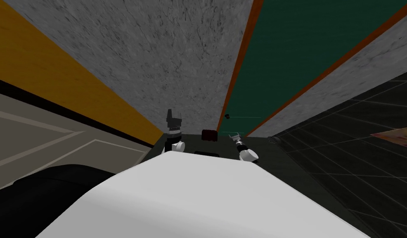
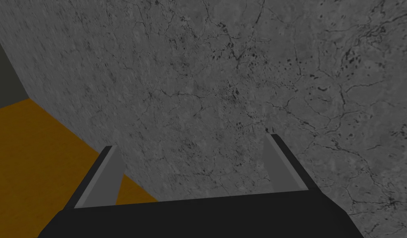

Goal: Pull the door open

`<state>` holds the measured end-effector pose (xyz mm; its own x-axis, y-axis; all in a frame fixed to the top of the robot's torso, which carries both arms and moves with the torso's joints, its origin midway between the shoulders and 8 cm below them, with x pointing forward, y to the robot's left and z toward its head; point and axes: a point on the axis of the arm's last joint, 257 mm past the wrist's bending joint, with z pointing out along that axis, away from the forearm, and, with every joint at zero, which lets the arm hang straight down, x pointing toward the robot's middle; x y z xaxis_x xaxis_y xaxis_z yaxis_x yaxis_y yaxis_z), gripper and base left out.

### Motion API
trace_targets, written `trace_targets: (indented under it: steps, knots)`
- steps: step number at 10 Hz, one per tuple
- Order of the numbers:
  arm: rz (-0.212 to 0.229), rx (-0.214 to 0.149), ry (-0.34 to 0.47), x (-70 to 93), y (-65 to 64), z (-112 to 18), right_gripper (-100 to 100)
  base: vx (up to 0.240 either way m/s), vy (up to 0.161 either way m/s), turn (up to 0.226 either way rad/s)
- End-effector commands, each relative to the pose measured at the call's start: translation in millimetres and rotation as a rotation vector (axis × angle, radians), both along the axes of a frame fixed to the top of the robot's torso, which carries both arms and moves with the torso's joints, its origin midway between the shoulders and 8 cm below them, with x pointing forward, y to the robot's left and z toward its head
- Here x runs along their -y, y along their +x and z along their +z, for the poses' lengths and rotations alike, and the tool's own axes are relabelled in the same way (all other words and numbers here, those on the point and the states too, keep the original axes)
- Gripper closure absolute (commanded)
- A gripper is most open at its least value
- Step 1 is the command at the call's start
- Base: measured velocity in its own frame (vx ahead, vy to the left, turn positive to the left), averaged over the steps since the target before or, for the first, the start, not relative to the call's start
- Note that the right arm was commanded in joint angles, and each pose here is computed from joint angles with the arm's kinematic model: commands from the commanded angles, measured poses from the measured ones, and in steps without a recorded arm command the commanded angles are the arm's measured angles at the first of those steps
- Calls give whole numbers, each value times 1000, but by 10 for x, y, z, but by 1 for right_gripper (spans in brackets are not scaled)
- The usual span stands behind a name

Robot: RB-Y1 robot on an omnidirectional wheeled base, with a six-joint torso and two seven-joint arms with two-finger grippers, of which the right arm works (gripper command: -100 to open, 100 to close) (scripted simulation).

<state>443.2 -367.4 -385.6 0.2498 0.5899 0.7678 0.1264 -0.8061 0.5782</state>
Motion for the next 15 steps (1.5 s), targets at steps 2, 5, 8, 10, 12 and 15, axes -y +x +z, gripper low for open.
trace_targets:
  steps: [2,5,8,10,12,15]
  knots:
    - [0,16,54,-45,6,-29,-100,46,-68,84]
    - [-4,38,120,-91,10,-56,-100,45,-41,78]
    - [-11,63,181,-129,13,-71,-100,41,-65,75]
    - [-17,87,232,-165,14,-84,-100,50,-48,78]
    - [-28,105,266,-169,16,-76,-100,36,-47,57]
    - [-43,134,318,-185,14,-72,-100,46,-68,82]
